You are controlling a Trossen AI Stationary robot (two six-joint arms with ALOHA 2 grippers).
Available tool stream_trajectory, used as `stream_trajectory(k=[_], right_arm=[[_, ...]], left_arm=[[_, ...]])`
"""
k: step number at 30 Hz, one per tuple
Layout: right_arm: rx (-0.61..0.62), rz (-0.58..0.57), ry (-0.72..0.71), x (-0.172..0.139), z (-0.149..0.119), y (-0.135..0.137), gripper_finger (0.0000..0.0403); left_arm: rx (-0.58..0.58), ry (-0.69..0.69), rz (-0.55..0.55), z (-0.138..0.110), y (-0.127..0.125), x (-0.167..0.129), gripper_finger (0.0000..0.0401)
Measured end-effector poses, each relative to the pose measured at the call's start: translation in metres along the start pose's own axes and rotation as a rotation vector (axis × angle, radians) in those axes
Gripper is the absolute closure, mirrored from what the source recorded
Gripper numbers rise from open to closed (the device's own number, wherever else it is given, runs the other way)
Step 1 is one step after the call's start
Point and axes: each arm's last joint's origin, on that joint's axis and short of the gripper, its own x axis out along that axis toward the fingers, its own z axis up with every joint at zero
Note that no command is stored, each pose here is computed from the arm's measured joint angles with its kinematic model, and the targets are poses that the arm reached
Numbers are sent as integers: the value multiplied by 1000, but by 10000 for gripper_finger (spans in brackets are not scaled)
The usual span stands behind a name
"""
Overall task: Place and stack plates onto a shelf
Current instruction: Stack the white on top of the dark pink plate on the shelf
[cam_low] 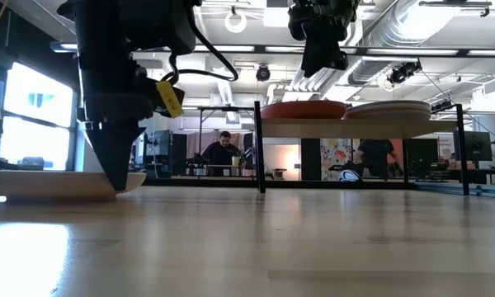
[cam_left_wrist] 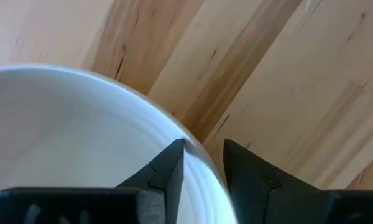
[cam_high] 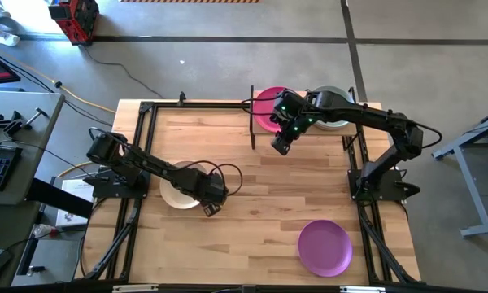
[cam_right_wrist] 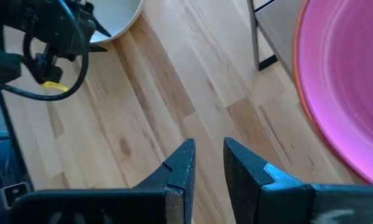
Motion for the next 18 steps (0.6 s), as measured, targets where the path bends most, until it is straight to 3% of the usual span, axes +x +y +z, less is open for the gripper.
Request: stream_trajectory(k=[11,18], right_arm=[[0,-14,-4,0,0,0,341],[0,-15,-5,0,0,0,341]], left_arm=[[119,11,-11,0,0,-1,387],[218,17,-3,-2,0,-1,396]])
